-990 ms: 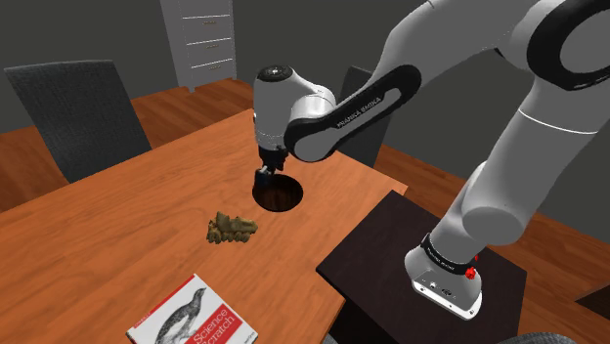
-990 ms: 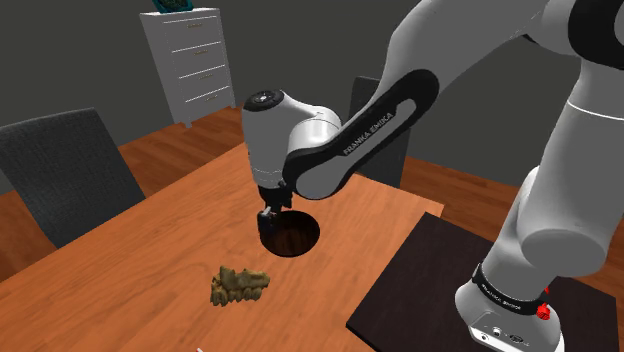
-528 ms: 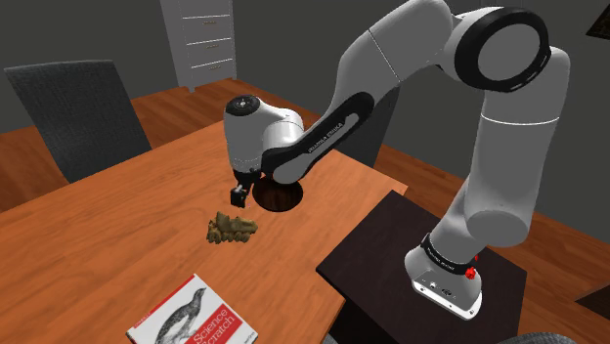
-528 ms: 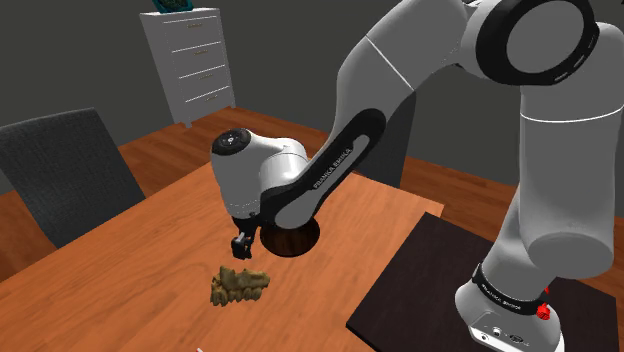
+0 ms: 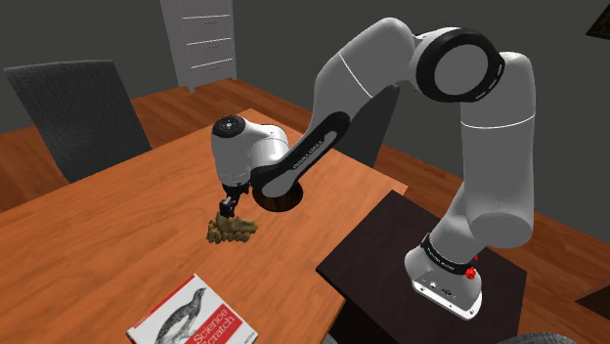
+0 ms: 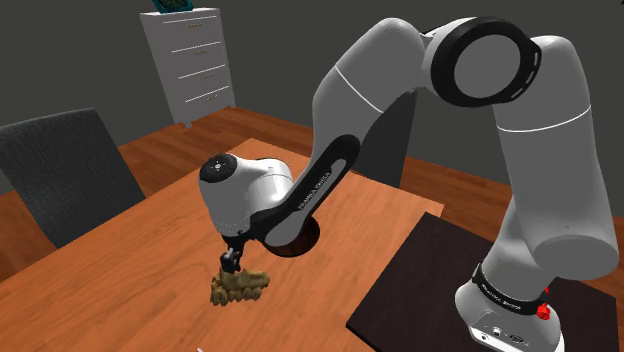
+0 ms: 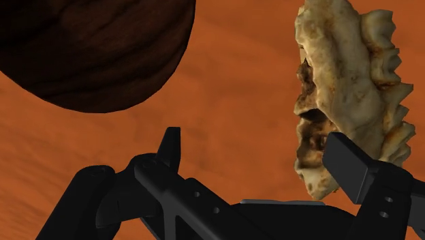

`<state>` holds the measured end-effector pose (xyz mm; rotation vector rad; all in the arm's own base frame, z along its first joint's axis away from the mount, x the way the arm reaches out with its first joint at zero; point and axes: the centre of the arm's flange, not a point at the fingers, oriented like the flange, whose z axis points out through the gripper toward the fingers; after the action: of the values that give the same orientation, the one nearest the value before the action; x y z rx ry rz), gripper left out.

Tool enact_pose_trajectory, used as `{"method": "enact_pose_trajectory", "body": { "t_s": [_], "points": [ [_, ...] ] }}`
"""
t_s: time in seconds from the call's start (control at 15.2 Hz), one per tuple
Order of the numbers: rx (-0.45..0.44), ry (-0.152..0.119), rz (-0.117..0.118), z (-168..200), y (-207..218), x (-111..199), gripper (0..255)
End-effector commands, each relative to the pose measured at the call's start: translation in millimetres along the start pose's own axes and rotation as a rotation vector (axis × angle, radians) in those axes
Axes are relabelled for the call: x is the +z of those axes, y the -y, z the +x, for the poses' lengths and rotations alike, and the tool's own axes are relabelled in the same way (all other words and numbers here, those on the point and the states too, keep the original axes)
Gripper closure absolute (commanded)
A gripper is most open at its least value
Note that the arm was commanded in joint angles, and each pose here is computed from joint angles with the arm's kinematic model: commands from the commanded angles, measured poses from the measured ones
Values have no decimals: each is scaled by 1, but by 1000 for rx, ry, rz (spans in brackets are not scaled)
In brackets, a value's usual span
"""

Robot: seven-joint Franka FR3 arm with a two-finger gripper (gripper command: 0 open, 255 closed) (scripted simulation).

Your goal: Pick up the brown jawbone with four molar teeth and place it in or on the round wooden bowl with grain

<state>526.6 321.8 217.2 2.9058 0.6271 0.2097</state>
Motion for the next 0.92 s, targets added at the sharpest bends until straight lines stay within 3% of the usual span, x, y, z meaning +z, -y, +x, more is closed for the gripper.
{"method": "enact_pose_trajectory", "body": {
  "t_s": [0.0,0.59,0.66,0.86],
  "points": [
    [-2,5,0,-2,1,13,0],
    [-2,5,0,-2,1,21,0],
    [-2,5,0,-3,1,23,255],
    [-2,5,0,-1,3,18,255]
  ]
}}
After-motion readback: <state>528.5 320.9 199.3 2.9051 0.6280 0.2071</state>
